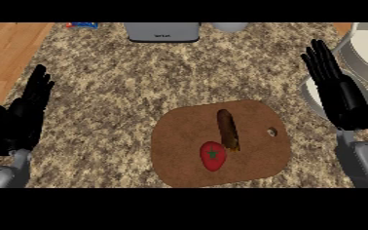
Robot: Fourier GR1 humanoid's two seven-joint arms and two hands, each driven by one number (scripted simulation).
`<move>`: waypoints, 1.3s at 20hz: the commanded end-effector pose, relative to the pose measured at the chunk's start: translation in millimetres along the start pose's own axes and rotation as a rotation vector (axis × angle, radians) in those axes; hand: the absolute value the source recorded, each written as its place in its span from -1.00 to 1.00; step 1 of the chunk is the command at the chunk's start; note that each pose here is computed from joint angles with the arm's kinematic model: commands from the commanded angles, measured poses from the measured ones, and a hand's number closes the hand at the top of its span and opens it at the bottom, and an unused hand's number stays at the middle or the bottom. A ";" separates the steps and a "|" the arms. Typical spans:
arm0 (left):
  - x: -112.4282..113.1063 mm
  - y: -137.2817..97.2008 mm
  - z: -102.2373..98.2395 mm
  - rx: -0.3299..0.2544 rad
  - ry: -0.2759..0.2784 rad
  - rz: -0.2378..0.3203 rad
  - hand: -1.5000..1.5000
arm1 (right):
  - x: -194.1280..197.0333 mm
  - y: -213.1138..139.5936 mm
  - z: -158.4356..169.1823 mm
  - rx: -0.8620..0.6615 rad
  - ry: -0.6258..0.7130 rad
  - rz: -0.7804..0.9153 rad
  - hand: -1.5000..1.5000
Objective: Pick the tomato from the cutting board and place it in the tiered basket
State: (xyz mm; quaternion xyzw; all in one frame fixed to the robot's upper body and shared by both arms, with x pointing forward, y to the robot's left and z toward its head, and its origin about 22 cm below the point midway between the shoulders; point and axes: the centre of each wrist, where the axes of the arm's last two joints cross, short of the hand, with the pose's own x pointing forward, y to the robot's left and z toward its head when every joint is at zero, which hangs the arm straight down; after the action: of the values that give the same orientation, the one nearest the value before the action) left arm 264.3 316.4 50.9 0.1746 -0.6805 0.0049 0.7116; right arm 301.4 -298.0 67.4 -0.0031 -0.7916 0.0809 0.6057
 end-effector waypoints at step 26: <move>8.4 -115.3 23.9 -0.191 -0.155 0.073 0.00 | 133.7 -20.8 -105.2 1.256 -0.222 -0.024 -1.00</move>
State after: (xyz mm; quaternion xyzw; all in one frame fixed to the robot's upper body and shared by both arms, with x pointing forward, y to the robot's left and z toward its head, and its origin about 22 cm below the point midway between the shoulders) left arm 272.0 205.4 35.8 0.0778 -0.7412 -0.0503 0.6648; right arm 372.4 -287.5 150.7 0.4383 -0.6562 0.3836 0.4796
